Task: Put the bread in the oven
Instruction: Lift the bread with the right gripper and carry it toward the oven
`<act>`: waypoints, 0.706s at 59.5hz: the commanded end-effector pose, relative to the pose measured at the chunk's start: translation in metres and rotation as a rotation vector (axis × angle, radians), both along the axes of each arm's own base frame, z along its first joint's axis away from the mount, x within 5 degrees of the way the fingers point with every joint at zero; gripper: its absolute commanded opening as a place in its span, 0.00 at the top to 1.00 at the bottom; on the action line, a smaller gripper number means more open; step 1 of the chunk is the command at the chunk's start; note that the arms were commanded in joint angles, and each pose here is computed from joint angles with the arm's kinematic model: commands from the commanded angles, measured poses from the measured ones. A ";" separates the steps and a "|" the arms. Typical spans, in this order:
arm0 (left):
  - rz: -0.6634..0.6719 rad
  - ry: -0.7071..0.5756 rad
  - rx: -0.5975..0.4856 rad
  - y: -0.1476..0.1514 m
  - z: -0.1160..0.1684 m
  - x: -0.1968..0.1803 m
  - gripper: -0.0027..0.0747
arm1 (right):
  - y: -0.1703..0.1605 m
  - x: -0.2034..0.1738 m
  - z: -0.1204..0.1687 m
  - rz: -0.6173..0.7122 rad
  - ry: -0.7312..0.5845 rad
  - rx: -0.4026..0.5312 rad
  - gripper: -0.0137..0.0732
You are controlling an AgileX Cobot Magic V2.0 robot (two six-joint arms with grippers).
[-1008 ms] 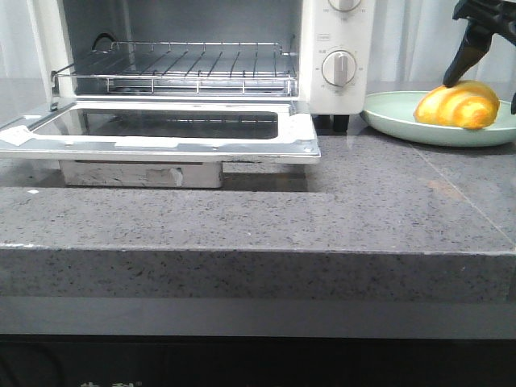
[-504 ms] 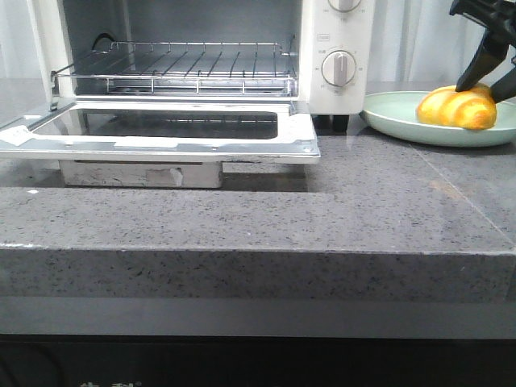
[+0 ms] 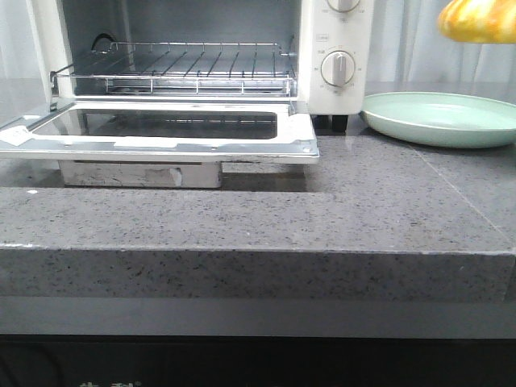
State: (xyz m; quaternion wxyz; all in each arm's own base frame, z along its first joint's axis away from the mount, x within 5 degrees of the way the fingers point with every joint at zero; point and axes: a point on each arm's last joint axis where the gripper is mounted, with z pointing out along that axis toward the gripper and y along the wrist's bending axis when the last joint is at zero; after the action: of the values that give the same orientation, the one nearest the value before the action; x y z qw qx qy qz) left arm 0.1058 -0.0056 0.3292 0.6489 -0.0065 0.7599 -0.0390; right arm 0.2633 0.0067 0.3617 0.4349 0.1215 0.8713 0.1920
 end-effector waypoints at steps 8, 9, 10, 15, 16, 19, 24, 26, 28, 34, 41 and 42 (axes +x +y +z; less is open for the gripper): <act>-0.001 -0.097 -0.015 0.000 0.016 0.000 0.99 | 0.018 -0.061 0.016 0.091 -0.156 -0.047 0.62; -0.001 -0.097 -0.015 0.000 0.016 0.000 0.99 | 0.021 -0.064 0.016 0.108 -0.161 -0.044 0.62; -0.001 -0.097 -0.015 0.000 0.016 0.000 0.99 | 0.026 -0.067 0.016 0.130 -0.166 -0.040 0.62; -0.001 -0.097 -0.015 0.000 0.016 0.000 0.99 | 0.046 -0.074 0.019 0.228 -0.190 0.005 0.62; -0.001 -0.097 -0.015 0.000 0.016 0.000 0.99 | 0.051 -0.075 0.020 0.247 -0.203 0.016 0.62; -0.001 -0.097 -0.015 0.000 0.016 0.000 0.99 | 0.062 -0.074 0.021 0.283 -0.226 0.043 0.62; -0.001 -0.097 -0.015 0.000 0.016 0.000 0.99 | 0.085 -0.069 0.024 0.342 -0.273 0.082 0.62; -0.001 -0.097 -0.015 0.000 0.016 0.000 0.99 | 0.093 -0.064 0.022 0.363 -0.270 0.085 0.62; -0.001 -0.097 -0.015 0.000 0.016 0.000 0.99 | 0.104 -0.059 0.020 0.389 -0.267 0.088 0.62; -0.001 -0.097 -0.015 0.000 0.016 0.000 0.99 | 0.135 -0.040 0.014 0.439 -0.258 0.094 0.62; -0.001 -0.097 -0.015 0.000 0.016 0.000 0.99 | 0.159 -0.006 0.009 0.392 -0.273 0.133 0.62; -0.001 -0.097 -0.015 0.000 0.016 0.000 0.99 | 0.162 0.000 0.008 0.383 -0.273 0.140 0.62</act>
State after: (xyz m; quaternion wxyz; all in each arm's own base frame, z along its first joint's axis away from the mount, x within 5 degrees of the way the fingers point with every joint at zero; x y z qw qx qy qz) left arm 0.1058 -0.0056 0.3292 0.6489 -0.0065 0.7599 -0.0390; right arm 0.2444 0.1632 0.3464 0.4296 -0.0794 0.8367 0.3302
